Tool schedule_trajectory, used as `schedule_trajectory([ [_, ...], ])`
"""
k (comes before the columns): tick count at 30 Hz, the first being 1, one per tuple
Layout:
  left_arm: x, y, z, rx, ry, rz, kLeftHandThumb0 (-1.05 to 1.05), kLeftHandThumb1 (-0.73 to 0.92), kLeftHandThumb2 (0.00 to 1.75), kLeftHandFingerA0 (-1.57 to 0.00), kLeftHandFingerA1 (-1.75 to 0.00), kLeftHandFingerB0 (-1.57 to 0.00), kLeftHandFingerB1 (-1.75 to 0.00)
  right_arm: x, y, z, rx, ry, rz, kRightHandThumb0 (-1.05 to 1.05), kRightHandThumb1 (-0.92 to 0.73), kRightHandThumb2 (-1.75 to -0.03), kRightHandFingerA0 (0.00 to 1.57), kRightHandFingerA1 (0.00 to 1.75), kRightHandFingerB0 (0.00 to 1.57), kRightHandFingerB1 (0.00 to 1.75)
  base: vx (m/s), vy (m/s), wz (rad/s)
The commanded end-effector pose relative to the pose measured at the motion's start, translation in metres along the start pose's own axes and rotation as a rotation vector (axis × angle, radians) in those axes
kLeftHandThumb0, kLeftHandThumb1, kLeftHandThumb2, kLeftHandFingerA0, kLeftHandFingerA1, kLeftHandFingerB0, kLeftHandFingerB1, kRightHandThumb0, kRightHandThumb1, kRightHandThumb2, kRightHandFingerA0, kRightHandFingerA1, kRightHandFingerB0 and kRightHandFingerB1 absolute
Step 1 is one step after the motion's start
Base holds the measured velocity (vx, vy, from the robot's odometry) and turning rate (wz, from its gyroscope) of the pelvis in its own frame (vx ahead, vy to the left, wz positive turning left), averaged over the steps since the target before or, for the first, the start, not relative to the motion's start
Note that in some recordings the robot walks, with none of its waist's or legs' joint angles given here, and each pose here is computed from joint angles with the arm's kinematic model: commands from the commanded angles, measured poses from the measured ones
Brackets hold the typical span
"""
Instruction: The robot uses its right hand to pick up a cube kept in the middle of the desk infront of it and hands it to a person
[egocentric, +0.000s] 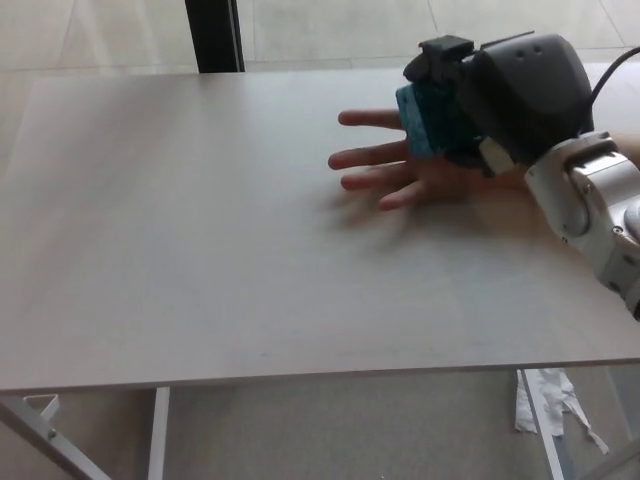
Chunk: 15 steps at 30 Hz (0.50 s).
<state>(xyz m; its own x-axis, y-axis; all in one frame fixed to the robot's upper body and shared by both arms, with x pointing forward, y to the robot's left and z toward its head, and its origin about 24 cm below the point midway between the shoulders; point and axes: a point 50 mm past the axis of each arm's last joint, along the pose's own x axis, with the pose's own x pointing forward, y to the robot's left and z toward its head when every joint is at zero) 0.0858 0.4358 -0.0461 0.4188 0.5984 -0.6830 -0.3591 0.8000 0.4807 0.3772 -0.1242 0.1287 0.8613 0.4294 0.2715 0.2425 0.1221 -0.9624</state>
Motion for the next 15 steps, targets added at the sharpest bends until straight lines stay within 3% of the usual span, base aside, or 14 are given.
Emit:
schedule_trajectory([
  [1, 0.000, 0.001, 0.002, -0.004, -0.013, 0.014, -0.66, 0.44, 0.86, -0.76, -0.67, -0.54, -0.55, 0.005, 0.006, -0.012, -0.082, 0.080, 0.115, -0.31, -0.56, -0.56, 0.90, 1.50, 0.91, 0.59, 0.00, 0.000, 0.00],
  [2, 0.000, 0.000, 0.002, 0.012, -0.018, 0.009, -0.67, 0.45, 0.86, -0.76, -0.67, -0.54, -0.55, 0.005, 0.006, -0.014, -0.082, 0.096, 0.122, -0.29, -0.57, -0.57, 0.88, 1.52, 0.91, 0.59, 0.00, 0.000, 0.00],
  [3, 0.000, 0.000, 0.002, 0.017, -0.020, 0.006, -0.69, 0.56, 0.57, -0.82, -0.59, -0.60, -0.41, 0.005, 0.007, -0.015, -0.080, 0.110, 0.125, -0.30, -0.56, -0.57, 0.88, 1.57, 0.90, 0.58, 0.00, 0.000, 0.00],
  [4, 0.000, 0.000, 0.002, 0.012, -0.028, 0.001, -0.67, 0.44, 0.86, -0.75, -0.67, -0.56, -0.56, 0.007, 0.006, -0.018, -0.069, 0.140, 0.132, -0.31, -0.56, -0.57, 0.87, 1.59, 0.89, 0.58, 0.00, 0.000, 0.00],
  [5, -0.001, 0.000, 0.001, 0.021, -0.028, 0.002, -0.68, 0.57, 0.58, -0.78, -0.57, -0.61, -0.41, 0.011, 0.004, -0.019, -0.072, 0.156, 0.133, -0.42, -0.47, -0.66, 0.93, 1.53, 0.79, 0.61, 0.00, 0.000, 0.00],
  [6, -0.001, 0.000, 0.001, 0.020, -0.027, -0.001, -0.67, 0.57, 0.58, -0.79, -0.57, -0.60, -0.41, 0.011, 0.003, -0.018, -0.074, 0.157, 0.122, -0.33, -0.53, -0.59, 0.90, 1.65, 0.86, 0.59, 0.00, 0.000, 0.00],
  [8, 0.000, 0.000, 0.000, 0.014, -0.023, 0.004, -0.64, 0.57, 0.58, -0.78, -0.56, -0.59, -0.41, 0.013, 0.004, -0.019, -0.078, 0.159, 0.113, -0.33, -0.54, -0.59, 0.90, 1.65, 0.87, 0.59, 0.00, 0.000, 0.00],
  [10, 0.000, -0.001, 0.000, 0.024, -0.021, 0.001, -0.66, 0.57, 0.58, -0.80, -0.57, -0.60, -0.41, 0.014, 0.003, -0.018, -0.090, 0.156, 0.087, -0.32, -0.54, -0.56, 0.96, 1.63, 0.90, 0.59, 0.00, 0.000, 0.00],
  [11, 0.000, -0.002, 0.000, 0.017, -0.020, 0.000, -0.66, 0.44, 0.86, -0.76, -0.67, -0.55, -0.56, 0.015, 0.002, -0.017, -0.096, 0.157, 0.079, -0.32, -0.53, -0.59, 0.95, 1.67, 0.89, 0.61, 0.00, 0.000, 0.00],
  [12, 0.000, -0.002, 0.000, 0.014, -0.020, 0.000, -0.66, 0.44, 0.86, -0.76, -0.67, -0.55, -0.56, 0.016, 0.001, -0.017, -0.099, 0.157, 0.076, -0.32, -0.53, -0.59, 0.95, 1.67, 0.89, 0.61, 0.00, 0.000, 0.00],
  [13, 0.000, -0.002, 0.001, 0.014, -0.024, -0.002, -0.65, 0.57, 0.58, -0.80, -0.58, -0.60, -0.41, 0.018, 0.000, -0.017, -0.105, 0.160, 0.072, -0.33, -0.54, -0.60, 0.96, 1.67, 0.90, 0.60, 0.00, 0.000, 0.00],
  [14, 0.000, -0.002, 0.002, 0.014, -0.021, 0.001, -0.65, 0.45, 0.87, -0.76, -0.66, -0.54, -0.55, 0.023, -0.003, -0.014, -0.113, 0.171, 0.059, -0.34, -0.57, -0.57, 0.94, 1.65, 0.89, 0.58, 0.00, 0.000, 0.00],
  [15, 0.000, -0.002, 0.002, 0.012, -0.018, 0.003, -0.65, 0.45, 0.87, -0.76, -0.66, -0.54, -0.55, 0.024, -0.005, -0.013, -0.114, 0.174, 0.055, -0.34, -0.57, -0.57, 0.94, 1.65, 0.89, 0.58, 0.00, 0.000, 0.00],
])
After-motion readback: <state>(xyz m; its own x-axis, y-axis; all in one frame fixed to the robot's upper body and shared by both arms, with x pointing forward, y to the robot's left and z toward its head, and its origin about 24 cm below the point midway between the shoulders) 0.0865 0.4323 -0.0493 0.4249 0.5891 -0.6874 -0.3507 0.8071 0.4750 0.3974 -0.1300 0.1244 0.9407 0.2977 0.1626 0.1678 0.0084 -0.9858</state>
